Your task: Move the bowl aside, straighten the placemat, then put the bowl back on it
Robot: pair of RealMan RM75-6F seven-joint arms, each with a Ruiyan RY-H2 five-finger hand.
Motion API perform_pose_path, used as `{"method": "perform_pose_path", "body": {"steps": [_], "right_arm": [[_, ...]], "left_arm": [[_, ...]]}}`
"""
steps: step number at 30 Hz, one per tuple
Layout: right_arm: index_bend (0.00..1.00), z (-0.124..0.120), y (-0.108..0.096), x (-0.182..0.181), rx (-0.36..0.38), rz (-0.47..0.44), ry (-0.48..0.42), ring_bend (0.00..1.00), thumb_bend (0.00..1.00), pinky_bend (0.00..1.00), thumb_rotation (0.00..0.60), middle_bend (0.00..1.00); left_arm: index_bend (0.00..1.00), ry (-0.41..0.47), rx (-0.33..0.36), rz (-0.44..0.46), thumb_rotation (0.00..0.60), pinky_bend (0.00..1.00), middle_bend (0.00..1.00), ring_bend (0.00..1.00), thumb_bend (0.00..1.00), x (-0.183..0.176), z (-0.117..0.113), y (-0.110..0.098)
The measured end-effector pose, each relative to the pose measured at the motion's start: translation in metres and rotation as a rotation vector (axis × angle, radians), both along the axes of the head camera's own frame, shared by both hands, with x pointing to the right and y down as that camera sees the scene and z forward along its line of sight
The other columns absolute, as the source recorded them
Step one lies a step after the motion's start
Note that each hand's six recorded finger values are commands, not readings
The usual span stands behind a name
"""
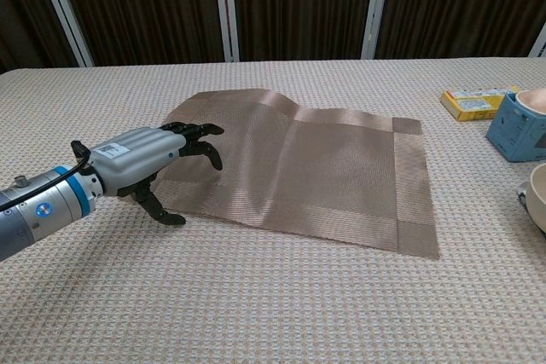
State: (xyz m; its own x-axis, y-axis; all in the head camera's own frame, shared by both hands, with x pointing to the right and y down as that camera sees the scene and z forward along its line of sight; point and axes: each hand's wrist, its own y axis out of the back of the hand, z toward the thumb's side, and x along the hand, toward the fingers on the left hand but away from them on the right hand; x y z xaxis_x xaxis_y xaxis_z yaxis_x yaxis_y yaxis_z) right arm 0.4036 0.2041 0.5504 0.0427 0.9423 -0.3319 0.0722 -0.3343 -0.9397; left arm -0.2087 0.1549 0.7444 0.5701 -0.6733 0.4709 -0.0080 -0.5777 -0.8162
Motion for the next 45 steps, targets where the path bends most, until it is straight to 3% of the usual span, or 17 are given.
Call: {"method": "perform_pose_path", "body": {"steps": [12,19,24,27,35,45], "right_arm": [[0.0,-0.003,-0.002,0.001,0.014,0.005,-0.01,0.0,0.0,0.0,0.6,0.0],[0.0,-0.004,-0.004,0.003,0.016,0.015,-0.018,0.0,0.0,0.0,0.6,0.0],[0.0,-0.005,-0.005,0.004,0.02,0.019,-0.024,0.0,0.0,0.0,0.6,0.0],[0.0,-0.005,-0.005,0.004,0.022,0.018,-0.026,0.0,0.0,0.0,0.6,0.0],[0.0,-0.007,-0.006,0.005,0.028,0.017,-0.031,0.0,0.0,0.0,0.6,0.0],[0.0,-0.007,-0.005,0.004,0.028,0.014,-0.037,0.0,0.0,0.0,0.6,0.0]], "left_arm": [[0.28,-0.015,0.002,0.006,0.6,0.0,0.0,0.0,0.16,0.004,0.007,-0.003],[0.29,-0.026,0.008,0.039,0.6,0.0,0.0,0.0,0.3,0.013,0.009,-0.002],[0.3,-0.035,0.013,0.057,0.6,0.0,0.0,0.0,0.48,0.016,0.009,-0.001],[0.32,-0.039,0.012,0.064,0.6,0.0,0.0,0.0,0.52,0.017,0.01,-0.001],[0.55,-0.03,0.003,0.064,0.6,0.0,0.0,0.0,0.53,0.02,0.009,0.004],[0.63,-0.01,-0.011,0.067,0.6,0.0,0.0,0.0,0.53,0.017,0.003,0.014]]}}
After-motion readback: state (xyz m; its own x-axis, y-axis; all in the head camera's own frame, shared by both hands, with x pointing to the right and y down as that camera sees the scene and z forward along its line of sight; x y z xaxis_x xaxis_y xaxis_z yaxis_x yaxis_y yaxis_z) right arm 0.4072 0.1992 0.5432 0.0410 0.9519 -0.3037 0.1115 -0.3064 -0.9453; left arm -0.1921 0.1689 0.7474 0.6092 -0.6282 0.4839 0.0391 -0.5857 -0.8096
